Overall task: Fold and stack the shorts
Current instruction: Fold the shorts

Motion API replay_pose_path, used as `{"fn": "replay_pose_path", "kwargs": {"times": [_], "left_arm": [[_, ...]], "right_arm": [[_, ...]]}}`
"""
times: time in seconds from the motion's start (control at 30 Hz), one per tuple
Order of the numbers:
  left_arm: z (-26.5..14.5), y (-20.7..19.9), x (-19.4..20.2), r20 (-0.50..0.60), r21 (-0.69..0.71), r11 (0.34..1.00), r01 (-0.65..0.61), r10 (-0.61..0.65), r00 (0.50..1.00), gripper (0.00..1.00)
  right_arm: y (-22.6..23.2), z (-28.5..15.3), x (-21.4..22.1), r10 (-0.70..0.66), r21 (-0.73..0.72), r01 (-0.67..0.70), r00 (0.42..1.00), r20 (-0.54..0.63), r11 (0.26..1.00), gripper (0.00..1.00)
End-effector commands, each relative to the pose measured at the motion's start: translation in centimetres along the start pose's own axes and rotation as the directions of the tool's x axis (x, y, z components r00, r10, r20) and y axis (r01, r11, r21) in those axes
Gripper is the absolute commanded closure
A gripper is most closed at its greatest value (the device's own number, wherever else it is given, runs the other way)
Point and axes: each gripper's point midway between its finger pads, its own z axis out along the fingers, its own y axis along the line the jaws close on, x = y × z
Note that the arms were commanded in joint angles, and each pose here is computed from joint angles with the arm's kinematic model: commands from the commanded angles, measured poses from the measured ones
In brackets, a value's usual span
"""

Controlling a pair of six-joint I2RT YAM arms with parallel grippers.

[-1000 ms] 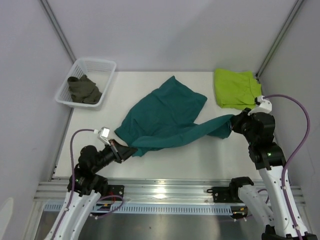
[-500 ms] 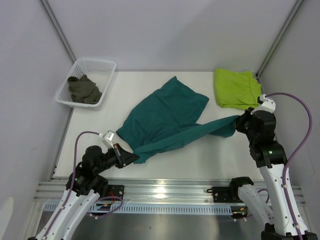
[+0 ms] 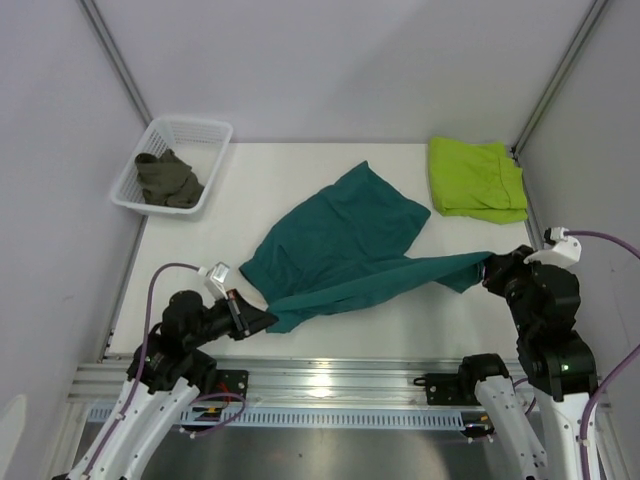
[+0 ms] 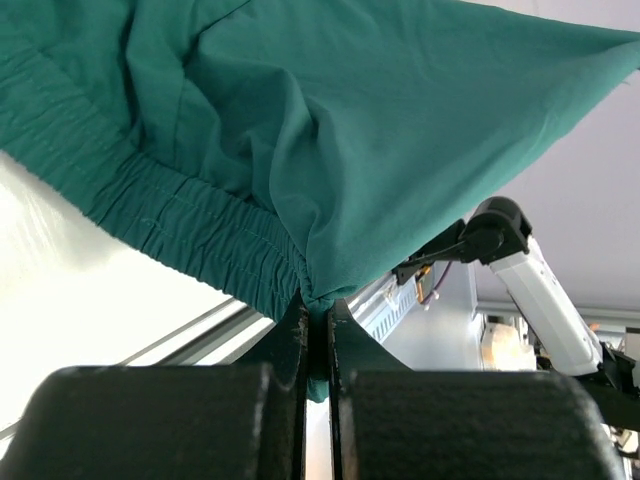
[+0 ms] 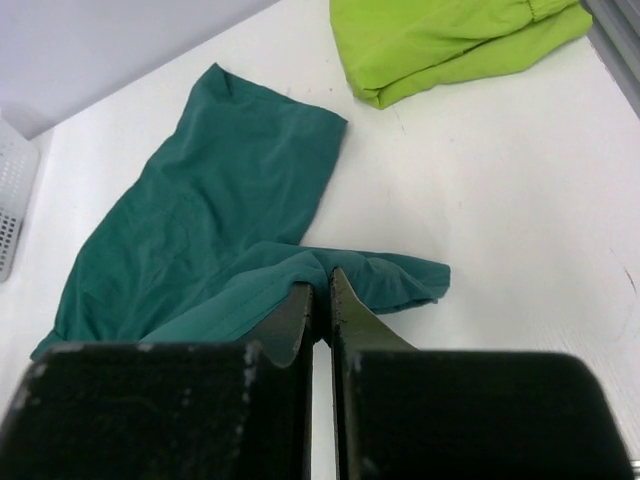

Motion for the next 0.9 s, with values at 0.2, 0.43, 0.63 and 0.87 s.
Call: {"fn": "replay_pose_path", "kwargs": {"times": [0.2,0.43,0.63,0.87], "left_arm": [[-0.2,-3.0,-1.0,-0.018,0.080,0.995,-0.064,0.065,0.998,1.00],[-0.6,-4.9,-2.9,0.011,0.065,0.994,-0.086,0.085,0.996,1.00],[-0.5,-6.1,-5.6,0.042,-0.013,0.996,-0.083,0.083,0.996,1.00],[1.1,-6.2,-7.4,0.042,-0.074,0.997,-0.013,0.016,0.999,1.00]], "right_arm": [[-0.3,-0.9,-0.8,0.024,0.021,-0.024,0.999,0.028,0.999,1.00],[0.9,0.4,-4.0,-0.042,0.010,0.042,0.996,0.084,0.999,1.00],[2.9,3.3,-7.4,-0.116,-0.010,0.118,0.983,0.141,0.993,1.00],[5.9,7.9,-9.9,-0.156,-0.072,0.171,0.972,0.174,0.983,1.00]]}}
